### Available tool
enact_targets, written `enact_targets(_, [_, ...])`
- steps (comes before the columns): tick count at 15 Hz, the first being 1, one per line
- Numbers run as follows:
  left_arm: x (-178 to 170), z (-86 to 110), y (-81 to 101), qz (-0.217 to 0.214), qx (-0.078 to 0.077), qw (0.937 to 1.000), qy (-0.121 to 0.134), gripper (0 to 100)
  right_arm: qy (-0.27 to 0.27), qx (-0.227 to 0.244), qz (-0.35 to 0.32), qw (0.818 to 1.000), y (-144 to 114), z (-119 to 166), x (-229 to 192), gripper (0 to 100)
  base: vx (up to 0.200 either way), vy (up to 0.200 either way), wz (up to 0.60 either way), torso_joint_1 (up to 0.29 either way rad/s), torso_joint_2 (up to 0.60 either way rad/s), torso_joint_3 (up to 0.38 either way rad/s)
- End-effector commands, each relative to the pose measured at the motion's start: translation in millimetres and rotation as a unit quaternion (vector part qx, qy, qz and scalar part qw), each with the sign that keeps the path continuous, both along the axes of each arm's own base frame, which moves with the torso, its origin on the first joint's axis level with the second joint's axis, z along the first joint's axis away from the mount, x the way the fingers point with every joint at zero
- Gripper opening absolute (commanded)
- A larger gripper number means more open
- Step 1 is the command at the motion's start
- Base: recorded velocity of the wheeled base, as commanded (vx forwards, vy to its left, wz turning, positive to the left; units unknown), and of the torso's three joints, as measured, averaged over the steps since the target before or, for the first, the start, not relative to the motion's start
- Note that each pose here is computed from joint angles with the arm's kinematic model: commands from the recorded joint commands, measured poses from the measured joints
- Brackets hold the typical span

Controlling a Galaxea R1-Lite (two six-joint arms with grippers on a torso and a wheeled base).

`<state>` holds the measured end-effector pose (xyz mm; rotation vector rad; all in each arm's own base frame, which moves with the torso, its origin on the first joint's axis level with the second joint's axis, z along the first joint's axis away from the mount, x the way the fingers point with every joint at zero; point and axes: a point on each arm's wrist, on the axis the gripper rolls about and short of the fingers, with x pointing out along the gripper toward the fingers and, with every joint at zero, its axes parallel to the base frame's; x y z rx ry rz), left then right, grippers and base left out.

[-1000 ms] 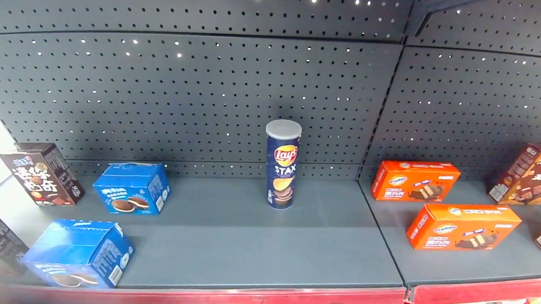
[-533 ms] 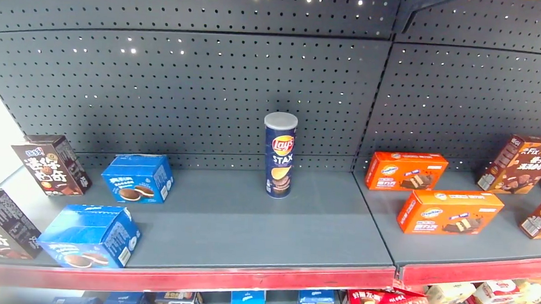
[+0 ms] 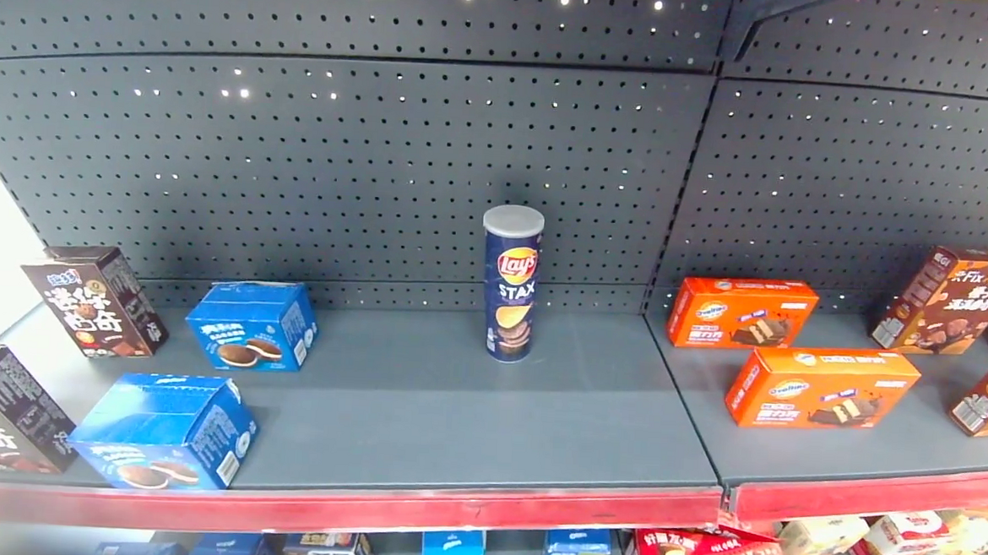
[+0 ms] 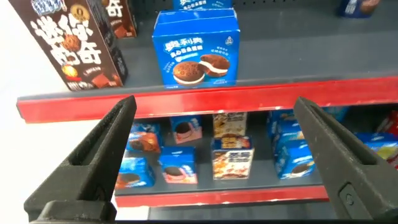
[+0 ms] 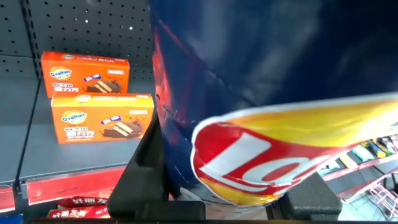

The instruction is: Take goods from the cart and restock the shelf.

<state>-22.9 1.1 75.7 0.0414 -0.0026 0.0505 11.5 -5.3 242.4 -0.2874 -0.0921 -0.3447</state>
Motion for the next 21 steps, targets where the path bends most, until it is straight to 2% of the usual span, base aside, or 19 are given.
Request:
enact_targets(1, [0.1,0.1,-0.2,-0.004,0.012,0.9999,0.001,100,0.002,0.001,0.0,1.0,-0.2,-0.4,0.9,0,0.0,-0.2,0.0,0.002,0.01,0.002])
enact_targets(4, [0.1,0.1,-0.3,-0.006,0.011,0.9999,0.001,100,0.004,0.001,0.001,1.0,-0.2,-1.6,1.3,0,0.0,-0.2,0.0,0.002,0.0,0.001])
enact_targets(12, [0.1,-0.1,-0.2,-0.004,0.005,1.0,0.001,100,0.007,0.001,0.008,1.0,-0.1,-2.7,2.1,0,0.0,0.0,0.0,0.0,0.0,0.0])
enact_targets(18, [0.1,-0.1,-0.1,-0.002,-0.012,0.9999,0.0,100,0.008,0.001,0.008,1.0,0.0,-4.1,1.9,0,0.0,0.0,0.0,0.0,0.0,0.0])
enact_targets(19, [0.1,-0.1,-0.1,-0.002,-0.021,0.9998,0.0,100,0.01,0.0,0.008,1.0,-0.1,-4.6,2.4,0,0.2,0.0,0.0,-0.002,0.0,0.002])
enact_targets(21, [0.1,-0.1,-0.1,-0.003,-0.028,0.9996,0.0,100,0.009,0.001,0.008,1.0,-0.1,-4.2,2.3,0,0.2,0.0,0.0,-0.007,0.0,0.005])
